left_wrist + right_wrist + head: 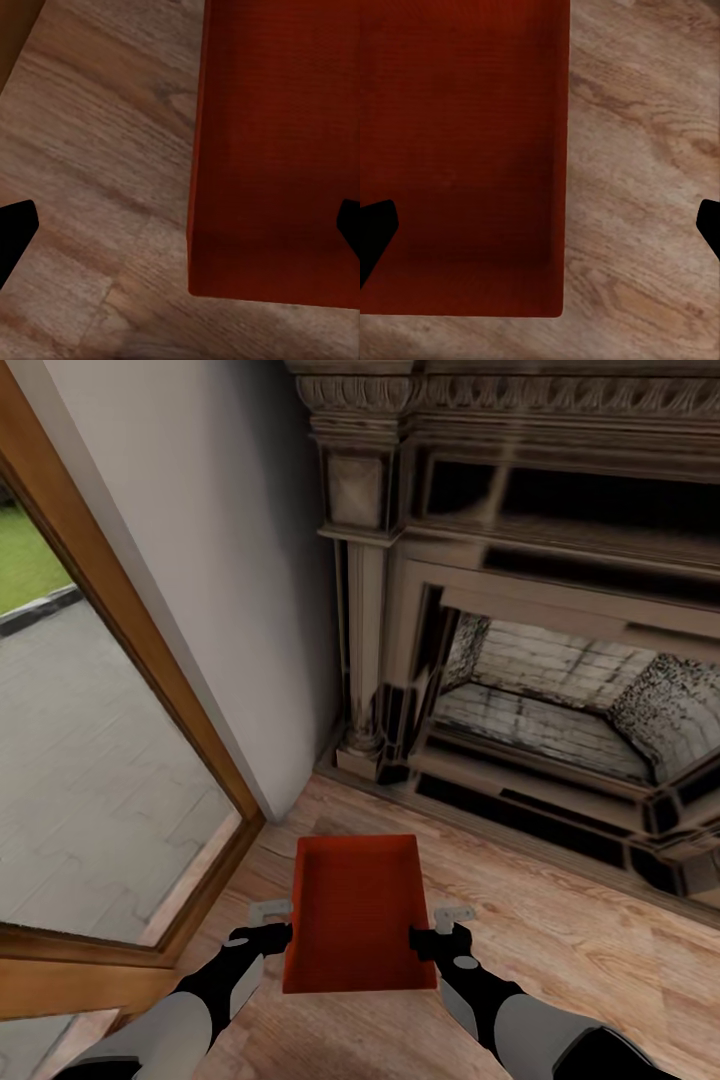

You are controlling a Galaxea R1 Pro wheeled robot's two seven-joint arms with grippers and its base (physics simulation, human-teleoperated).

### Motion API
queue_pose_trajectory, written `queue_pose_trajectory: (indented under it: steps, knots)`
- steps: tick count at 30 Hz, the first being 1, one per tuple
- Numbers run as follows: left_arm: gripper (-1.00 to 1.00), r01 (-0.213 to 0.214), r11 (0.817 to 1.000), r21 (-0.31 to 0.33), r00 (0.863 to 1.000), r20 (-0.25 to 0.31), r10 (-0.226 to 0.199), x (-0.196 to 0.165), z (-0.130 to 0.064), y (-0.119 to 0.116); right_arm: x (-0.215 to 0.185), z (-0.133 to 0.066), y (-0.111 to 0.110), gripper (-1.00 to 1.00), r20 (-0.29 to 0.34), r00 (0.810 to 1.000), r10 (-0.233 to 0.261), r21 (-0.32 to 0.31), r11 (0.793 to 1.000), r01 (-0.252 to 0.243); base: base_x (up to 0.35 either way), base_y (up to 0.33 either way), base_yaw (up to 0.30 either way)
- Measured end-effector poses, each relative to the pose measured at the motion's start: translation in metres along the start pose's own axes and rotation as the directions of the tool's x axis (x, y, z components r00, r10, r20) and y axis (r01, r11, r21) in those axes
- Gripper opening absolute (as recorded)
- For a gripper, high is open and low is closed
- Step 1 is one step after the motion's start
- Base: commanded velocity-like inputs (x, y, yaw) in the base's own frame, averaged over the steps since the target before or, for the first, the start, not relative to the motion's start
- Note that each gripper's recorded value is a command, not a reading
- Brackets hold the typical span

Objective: Move the two storage containers from the living room to the garage. In the garage, place one container on the floor and stack the other container on top of it (either order is fine).

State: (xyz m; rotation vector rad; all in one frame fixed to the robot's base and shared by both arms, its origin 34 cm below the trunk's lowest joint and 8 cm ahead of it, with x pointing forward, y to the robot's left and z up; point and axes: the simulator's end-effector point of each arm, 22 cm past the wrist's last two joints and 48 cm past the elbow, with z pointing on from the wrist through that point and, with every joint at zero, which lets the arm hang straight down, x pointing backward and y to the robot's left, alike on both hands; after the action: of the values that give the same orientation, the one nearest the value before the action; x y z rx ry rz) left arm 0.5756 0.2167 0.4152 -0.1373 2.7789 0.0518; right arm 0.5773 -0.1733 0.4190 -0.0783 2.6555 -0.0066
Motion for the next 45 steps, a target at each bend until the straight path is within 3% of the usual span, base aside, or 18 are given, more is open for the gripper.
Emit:
queue_pose_trajectory:
  steps: [22,45]
  knots:
    - [1.00,-0.019,1.000,0.001,1.000,-0.018,0.019,0.027,0.036,-0.001,0.021,0.034,0.001,1.00,0.003,1.000,0.000,-0.001,1.000,0.000,0.000,0.000,0.000]
    - [1.00,-0.012,1.000,0.001,1.000,-0.020,0.012,0.048,0.076,-0.001,0.041,0.070,0.003,1.00,0.022,1.000,0.005,-0.001,1.000,-0.005,0.000,0.000,0.000]
